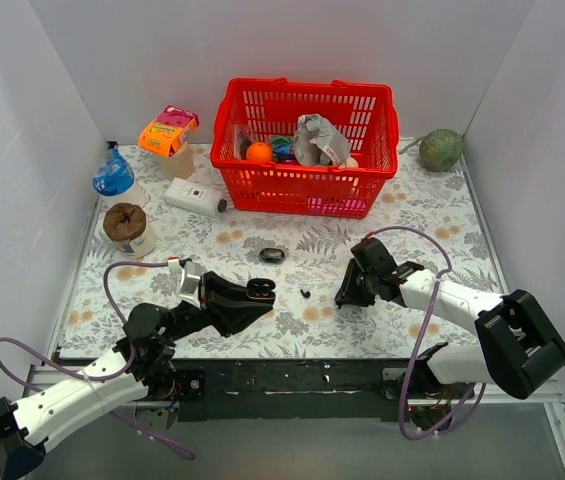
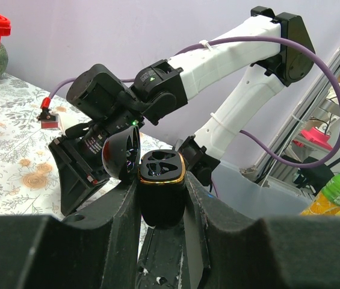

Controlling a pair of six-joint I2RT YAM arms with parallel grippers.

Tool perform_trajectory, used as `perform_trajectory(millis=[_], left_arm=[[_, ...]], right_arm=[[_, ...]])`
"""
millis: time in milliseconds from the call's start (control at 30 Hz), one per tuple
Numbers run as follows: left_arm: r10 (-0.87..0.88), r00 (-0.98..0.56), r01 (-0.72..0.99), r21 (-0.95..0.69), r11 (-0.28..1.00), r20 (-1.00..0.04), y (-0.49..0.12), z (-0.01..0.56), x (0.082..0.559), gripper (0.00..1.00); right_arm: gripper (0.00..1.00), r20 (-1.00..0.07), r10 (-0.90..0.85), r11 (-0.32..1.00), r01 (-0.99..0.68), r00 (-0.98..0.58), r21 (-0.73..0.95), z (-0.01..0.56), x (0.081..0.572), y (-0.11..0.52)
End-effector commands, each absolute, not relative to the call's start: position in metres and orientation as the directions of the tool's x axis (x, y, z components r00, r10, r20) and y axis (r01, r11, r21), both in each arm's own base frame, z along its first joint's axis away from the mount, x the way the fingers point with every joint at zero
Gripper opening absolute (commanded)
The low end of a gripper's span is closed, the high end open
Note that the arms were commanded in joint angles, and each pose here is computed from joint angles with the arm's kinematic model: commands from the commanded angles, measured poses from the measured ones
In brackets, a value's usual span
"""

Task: Insert the wireless bluetooth earbuds into the charging case
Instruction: Pick up the earbud from the center of the board.

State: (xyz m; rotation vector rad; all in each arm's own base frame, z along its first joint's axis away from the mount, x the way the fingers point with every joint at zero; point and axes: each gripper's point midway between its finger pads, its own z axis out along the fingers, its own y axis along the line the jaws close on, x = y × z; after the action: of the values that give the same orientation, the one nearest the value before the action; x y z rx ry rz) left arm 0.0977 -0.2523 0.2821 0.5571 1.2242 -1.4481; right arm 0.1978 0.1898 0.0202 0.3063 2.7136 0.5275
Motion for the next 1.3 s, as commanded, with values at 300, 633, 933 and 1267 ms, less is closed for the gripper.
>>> perform_trajectory(millis=[300,633,933,1267], left_arm=[[-0.432,-0.289,0.912,-0.382,0.146,-0.854,-0.254,0.283,0.1,0.0],[-0.428,-0.292,0.911,-0.386,0.149,-0.855,-0.254,0.282,0.101,0.0],[-0.422,-0.305,0.905,-0.398,0.152,-0.854,-0.256,0.281,0.102,0.0],[-0.418,-0.319,0.9,-0.411,0.149,-0.85,-0.259,0.279,0.104,0.0]], right_arm=[[0.42,-0.265,0.191,0.95,0.11,-0.945,0.29,0.005,0.18,0.171],[0.58,-0.319,-0.056,0.977,-0.118,-0.946,0.18,0.016,0.182,0.175],[0.49,-0.331,-0.163,0.976,-0.201,-0.929,0.083,0.015,0.182,0.167],[0.52,-0.327,-0.234,0.964,-0.261,-0.916,0.042,0.015,0.18,0.188]])
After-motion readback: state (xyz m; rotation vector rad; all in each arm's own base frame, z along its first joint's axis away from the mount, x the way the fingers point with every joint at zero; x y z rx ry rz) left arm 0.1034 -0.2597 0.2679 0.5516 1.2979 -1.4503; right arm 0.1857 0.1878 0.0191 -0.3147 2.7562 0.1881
